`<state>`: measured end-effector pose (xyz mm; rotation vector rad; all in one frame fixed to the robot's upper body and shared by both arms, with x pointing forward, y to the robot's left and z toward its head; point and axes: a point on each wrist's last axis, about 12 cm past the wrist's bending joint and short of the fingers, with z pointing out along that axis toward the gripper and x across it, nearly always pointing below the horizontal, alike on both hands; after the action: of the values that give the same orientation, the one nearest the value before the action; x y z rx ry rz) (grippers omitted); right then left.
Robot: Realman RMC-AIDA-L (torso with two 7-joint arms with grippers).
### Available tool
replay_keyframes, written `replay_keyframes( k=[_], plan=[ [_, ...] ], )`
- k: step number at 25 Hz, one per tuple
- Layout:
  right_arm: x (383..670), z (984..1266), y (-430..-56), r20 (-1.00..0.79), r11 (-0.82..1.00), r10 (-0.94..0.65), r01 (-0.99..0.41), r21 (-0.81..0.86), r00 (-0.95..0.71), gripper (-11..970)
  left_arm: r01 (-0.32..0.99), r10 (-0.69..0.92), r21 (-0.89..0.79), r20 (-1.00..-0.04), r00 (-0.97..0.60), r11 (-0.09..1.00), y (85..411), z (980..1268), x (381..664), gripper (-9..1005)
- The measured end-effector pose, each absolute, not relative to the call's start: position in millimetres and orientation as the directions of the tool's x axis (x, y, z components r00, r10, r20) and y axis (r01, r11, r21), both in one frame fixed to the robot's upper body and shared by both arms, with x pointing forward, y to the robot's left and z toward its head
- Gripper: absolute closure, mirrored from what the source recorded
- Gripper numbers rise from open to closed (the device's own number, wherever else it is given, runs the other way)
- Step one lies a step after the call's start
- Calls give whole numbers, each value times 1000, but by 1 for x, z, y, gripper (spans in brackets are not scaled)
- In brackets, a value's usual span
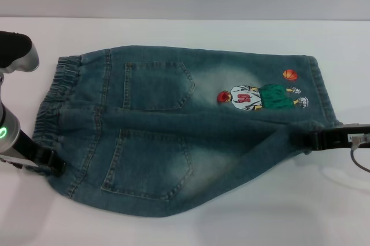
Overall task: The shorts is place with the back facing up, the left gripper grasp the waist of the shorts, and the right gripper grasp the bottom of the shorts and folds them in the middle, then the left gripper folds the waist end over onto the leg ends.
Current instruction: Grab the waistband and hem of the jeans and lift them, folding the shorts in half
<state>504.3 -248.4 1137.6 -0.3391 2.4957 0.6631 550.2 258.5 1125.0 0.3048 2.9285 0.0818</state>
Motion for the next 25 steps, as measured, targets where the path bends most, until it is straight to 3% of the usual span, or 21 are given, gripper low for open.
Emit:
replay_keyframes(
  k=[3,14,25],
  plan=[
    [504,1138,-248,-551,846,-103,-364,389,-828,921,203,214,73,-191,-958,976,257,1125,550,150],
    [504,1138,-247,-551,845,-104,-366,391,-828,919,208,217,64,-191,-957,976,259,1127,550,458],
    [503,1138,-248,-551,845,-100,-363,393,-829,918,213,222,65,-206,-953,975,258,1132,549,530]
  ],
)
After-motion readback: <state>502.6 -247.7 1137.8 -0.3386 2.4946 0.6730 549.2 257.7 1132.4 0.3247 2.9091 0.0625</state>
